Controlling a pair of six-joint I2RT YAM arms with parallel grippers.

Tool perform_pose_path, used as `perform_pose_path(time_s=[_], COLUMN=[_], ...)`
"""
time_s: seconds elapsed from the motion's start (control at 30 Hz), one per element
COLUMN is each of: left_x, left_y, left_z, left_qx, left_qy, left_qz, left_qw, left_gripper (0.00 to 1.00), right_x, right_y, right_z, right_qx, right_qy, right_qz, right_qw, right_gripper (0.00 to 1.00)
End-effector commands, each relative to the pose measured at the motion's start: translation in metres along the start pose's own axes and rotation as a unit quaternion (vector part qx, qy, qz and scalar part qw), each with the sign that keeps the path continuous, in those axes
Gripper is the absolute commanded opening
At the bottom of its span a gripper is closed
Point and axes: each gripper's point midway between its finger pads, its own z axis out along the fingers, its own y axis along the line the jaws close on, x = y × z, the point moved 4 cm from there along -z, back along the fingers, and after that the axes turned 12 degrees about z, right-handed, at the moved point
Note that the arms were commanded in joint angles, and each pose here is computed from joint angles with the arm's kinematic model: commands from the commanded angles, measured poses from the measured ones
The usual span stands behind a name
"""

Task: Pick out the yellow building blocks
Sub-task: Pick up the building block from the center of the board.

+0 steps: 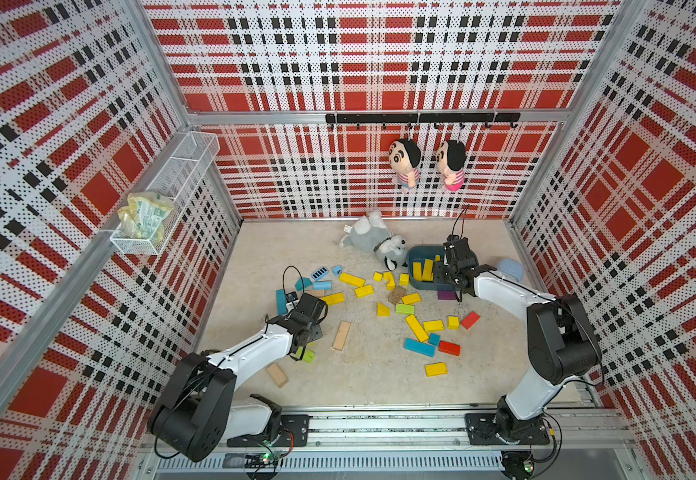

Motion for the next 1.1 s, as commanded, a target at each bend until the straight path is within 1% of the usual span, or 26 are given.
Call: perform_pose_path(time_s=[0.0,0.13,0.27,0.4,0.47,0.57,0.63,0.7,0.8,0.9,1.0,1.07], left_x=[0.007,0.007,0.009,0.012,0.011,0.003,-0.012,-0.032,-0.063,-0.092,-0.112,-0.124], left_y=[0.0,-0.002,-0.005,-0.005,-0.004,-0.005,-0.007,-0.014,-0.03,-0.049,-0.066,-0.08], left_z=[0.006,0.008,0.01,0.012,0.011,0.005,-0.007,-0.023,-0.052,-0.079,-0.096,-0.103], left_qx=[-0.001,0.004,0.013,0.013,0.013,0.013,0.022,0.044,0.11,0.19,0.246,0.278], left_qy=[0.018,0.02,0.024,0.033,0.03,0.012,-0.019,-0.063,-0.137,-0.206,-0.252,-0.28], left_qz=[0.013,0.015,0.016,0.022,0.021,0.015,0.004,-0.006,-0.023,-0.043,-0.055,-0.06], left_qw=[1.0,1.0,0.999,0.999,0.999,1.0,1.0,0.997,0.984,0.959,0.934,0.917], left_gripper=[0.44,0.4,0.33,0.3,0.24,0.16,0.13,0.12,0.09,0.09,0.09,0.08], right_x=[-0.007,-0.008,-0.01,-0.011,-0.012,-0.013,-0.015,-0.017,-0.018,-0.014,-0.009,-0.006], right_y=[-0.002,-0.001,0.0,0.0,0.0,0.001,0.001,0.004,0.014,0.034,0.052,0.06], right_z=[-0.009,-0.009,-0.01,-0.011,-0.012,-0.014,-0.016,-0.019,-0.027,-0.042,-0.059,-0.068], right_qx=[-0.002,-0.003,-0.003,-0.003,-0.004,-0.005,-0.007,-0.015,-0.053,-0.121,-0.184,-0.208], right_qy=[-0.017,-0.018,-0.02,-0.022,-0.024,-0.026,-0.029,-0.03,-0.029,-0.043,-0.06,-0.062], right_qz=[0.011,0.01,0.009,0.008,0.008,0.006,0.005,0.001,-0.02,-0.058,-0.085,-0.087], right_qw=[1.0,1.0,1.0,1.0,1.0,1.0,1.0,0.999,0.998,0.99,0.977,0.972], right_gripper=[0.4,0.41,0.41,0.41,0.4,0.4,0.4,0.4,0.42,0.45,0.47,0.48])
